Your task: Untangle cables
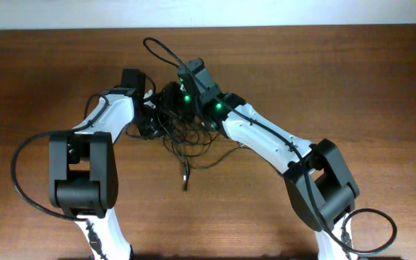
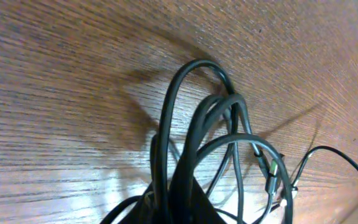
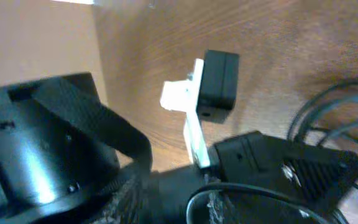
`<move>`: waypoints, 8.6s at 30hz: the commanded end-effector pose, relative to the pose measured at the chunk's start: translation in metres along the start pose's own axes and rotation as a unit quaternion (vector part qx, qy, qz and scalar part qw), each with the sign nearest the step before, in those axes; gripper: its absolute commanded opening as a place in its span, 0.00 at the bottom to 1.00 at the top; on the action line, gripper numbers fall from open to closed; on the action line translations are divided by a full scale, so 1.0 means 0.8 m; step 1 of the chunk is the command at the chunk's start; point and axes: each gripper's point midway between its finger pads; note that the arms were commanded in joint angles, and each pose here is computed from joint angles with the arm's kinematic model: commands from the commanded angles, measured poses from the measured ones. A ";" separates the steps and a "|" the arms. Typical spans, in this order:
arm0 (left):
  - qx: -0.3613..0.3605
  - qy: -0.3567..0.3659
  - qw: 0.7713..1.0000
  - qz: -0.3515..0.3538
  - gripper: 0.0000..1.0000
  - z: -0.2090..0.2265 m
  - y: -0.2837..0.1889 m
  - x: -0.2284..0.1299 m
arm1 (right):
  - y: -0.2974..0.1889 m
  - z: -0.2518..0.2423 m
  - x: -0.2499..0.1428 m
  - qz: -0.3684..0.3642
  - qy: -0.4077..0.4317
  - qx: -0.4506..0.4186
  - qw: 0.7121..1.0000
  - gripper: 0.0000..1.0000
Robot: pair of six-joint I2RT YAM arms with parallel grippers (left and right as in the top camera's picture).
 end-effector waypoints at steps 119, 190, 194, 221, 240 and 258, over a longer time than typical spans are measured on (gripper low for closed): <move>0.018 -0.005 0.999 -0.026 0.00 0.080 -0.033 0.048 | -0.651 -0.199 0.141 -0.256 -0.022 -0.454 0.853 0.04; 0.039 0.065 0.997 0.022 0.00 0.023 -0.009 0.053 | -0.261 -0.431 0.047 0.206 -0.273 -0.515 0.786 0.04; 0.046 0.054 0.997 0.015 0.00 0.032 -0.013 0.060 | -0.356 -0.505 0.099 0.123 -0.143 -0.563 0.804 0.04; 0.063 -0.027 0.998 -0.005 0.00 0.074 -0.034 0.084 | -0.513 -0.489 0.153 0.016 0.086 -0.563 0.822 0.99; 0.061 -0.023 0.998 -0.007 0.00 0.067 -0.031 0.083 | -0.210 -0.318 0.142 0.141 -0.425 -0.309 0.839 0.99; 0.061 -0.023 0.998 -0.007 0.00 0.067 -0.031 0.083 | -0.217 -0.264 0.122 0.139 -0.412 -0.231 0.870 0.04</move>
Point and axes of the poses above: each gripper's point midway between its finger pads, its own y axis out along the fingers, its own z axis along the line the jaws close on, x = y × z, and after that the axes turned 8 degrees about -y, right-handed
